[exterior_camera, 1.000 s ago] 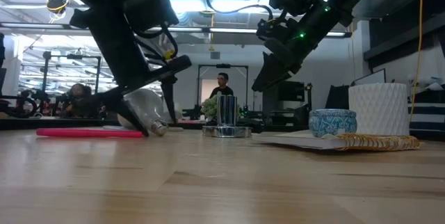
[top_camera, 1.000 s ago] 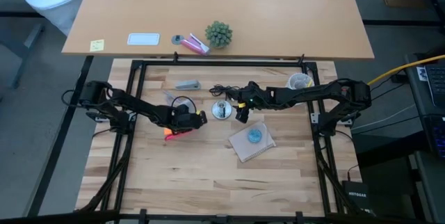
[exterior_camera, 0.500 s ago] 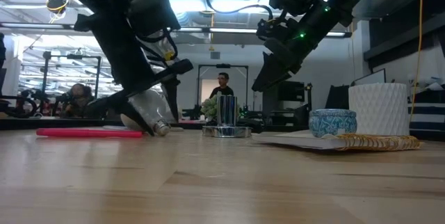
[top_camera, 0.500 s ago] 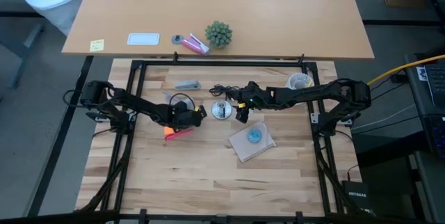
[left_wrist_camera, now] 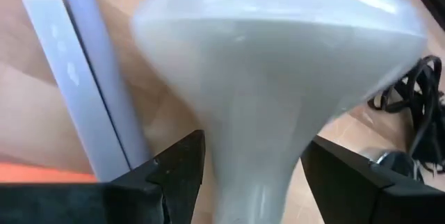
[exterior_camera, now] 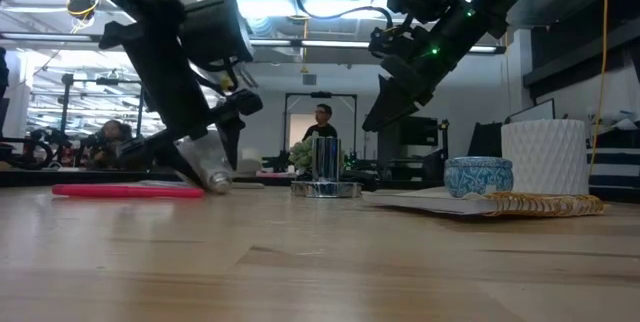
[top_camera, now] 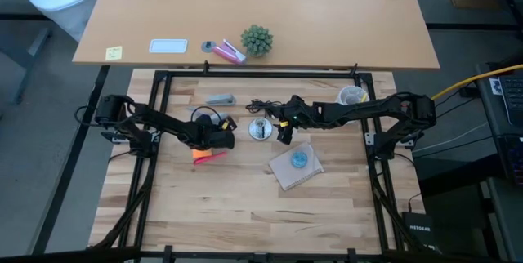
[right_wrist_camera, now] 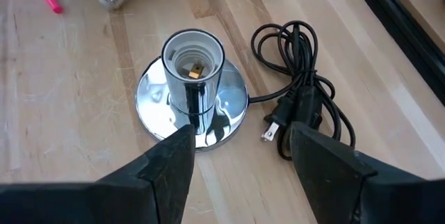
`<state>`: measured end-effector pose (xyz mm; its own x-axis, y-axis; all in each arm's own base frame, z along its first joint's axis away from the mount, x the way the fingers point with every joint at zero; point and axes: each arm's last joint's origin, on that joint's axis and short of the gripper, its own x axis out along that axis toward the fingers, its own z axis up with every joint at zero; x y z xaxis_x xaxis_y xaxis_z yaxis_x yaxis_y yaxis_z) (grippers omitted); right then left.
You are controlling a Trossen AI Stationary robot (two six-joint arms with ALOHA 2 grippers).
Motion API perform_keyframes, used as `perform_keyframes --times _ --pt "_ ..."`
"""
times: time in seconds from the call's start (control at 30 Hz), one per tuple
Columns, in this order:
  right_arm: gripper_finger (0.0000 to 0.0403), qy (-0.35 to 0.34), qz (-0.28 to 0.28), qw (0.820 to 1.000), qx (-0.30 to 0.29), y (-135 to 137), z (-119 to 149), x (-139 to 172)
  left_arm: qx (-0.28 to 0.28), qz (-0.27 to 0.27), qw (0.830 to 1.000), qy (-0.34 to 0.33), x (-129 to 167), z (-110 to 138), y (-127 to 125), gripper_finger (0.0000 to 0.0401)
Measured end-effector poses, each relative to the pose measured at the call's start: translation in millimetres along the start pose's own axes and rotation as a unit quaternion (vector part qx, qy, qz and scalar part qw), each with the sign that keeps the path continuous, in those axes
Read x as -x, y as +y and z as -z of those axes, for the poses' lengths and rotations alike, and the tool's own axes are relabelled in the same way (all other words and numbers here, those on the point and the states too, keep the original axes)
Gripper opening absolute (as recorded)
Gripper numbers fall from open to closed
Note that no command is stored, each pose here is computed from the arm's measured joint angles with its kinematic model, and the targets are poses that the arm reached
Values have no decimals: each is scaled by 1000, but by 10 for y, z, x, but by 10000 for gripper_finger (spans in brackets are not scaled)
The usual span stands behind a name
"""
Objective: Screw lightbulb
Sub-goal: Insert the lightbulb into the lamp
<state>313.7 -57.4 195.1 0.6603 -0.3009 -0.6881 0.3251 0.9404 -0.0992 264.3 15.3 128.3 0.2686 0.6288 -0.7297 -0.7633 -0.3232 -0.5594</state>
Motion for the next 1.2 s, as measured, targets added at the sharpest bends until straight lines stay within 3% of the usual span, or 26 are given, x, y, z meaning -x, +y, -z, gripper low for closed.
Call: perform_keyframes --times 0.33,0.6,0.9,1.2 --pt "236 0 0 1000 0 -1 0 0 -77 -10 997 -12 -71 -92 -36 223" --pt "236 0 0 1000 0 0 0 0 -73 -21 997 -3 -116 -147 -54 222" --pt "236 0 0 1000 0 0 0 0 -118 -26 993 8 -128 -156 -58 153" --pt "236 0 1 1000 14 0 0 0 -152 1 988 15 -128 -134 -116 158"
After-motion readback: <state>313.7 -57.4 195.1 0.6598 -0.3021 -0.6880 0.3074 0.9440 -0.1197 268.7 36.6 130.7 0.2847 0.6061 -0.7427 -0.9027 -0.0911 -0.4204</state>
